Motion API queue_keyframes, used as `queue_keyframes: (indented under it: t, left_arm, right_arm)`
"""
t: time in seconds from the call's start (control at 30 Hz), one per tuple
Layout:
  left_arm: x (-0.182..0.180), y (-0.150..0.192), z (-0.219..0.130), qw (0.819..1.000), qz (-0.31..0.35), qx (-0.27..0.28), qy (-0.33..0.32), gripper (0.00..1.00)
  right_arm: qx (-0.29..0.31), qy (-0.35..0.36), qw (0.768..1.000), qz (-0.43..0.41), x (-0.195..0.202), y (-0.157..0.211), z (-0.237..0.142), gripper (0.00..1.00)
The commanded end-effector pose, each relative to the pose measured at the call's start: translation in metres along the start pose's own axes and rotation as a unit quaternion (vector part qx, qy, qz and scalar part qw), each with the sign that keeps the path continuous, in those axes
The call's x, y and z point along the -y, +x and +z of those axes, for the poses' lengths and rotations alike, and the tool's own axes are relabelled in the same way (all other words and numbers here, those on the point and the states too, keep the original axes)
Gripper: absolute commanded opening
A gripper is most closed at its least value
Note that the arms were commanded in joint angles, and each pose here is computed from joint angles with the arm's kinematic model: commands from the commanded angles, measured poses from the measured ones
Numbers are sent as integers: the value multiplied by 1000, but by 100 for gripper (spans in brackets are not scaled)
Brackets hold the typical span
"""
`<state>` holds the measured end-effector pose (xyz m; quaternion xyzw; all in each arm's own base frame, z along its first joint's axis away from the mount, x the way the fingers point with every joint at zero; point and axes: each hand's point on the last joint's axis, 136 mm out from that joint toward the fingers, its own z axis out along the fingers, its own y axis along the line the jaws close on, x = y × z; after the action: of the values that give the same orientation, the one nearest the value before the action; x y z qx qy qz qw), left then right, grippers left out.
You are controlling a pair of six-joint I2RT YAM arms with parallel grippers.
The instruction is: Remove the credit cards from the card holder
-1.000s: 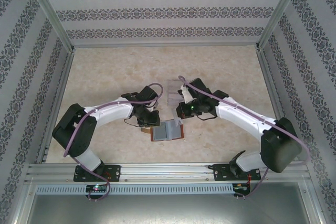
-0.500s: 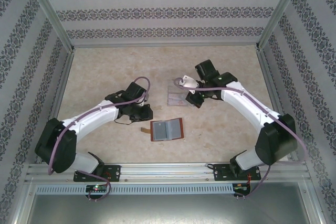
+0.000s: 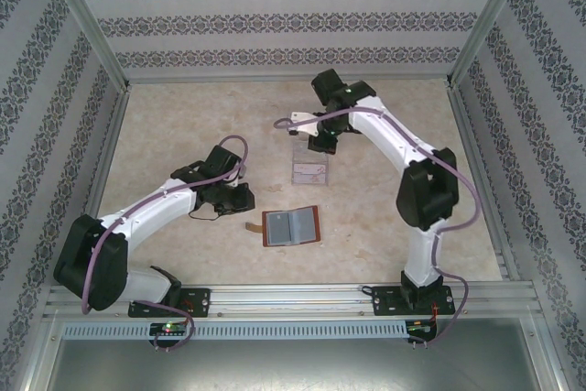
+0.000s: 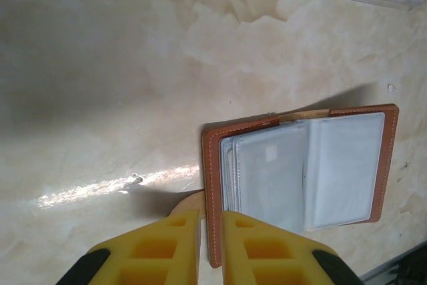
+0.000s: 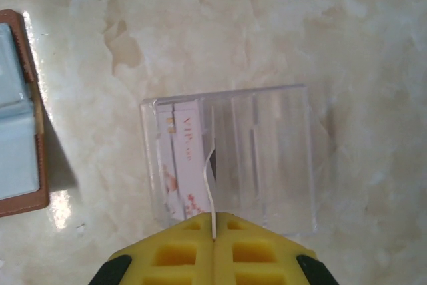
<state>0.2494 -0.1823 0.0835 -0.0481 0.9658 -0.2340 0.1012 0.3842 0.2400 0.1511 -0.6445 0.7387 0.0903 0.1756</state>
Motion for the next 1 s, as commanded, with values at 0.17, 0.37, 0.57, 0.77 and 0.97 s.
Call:
queue_keyframes:
  t: [0.17,0.37,0.57,0.77,0.97]
  left_arm:
    - [-14,7,-4,1000,-8,-20,-13,15]
    - [-22,11,-1,999,-21,-25,-18,15]
    - [-25,13,0,999,-21,-28,-20,15]
    - [-24,6,-2,999,-14,-32,-22,15]
    - [-21,4,-5,999,-18,-27,-15,15]
  right_arm:
    - [-51,-68,996,-16,10,9,25,0]
    - [-75,-106,992,-4,6,17,47,0]
    - [-101,-139,985,4,-7,28,60,1]
    - [-128,-163,978,7,-14,44,67,2]
    - [-119,-165,979,-6,-16,36,70,23]
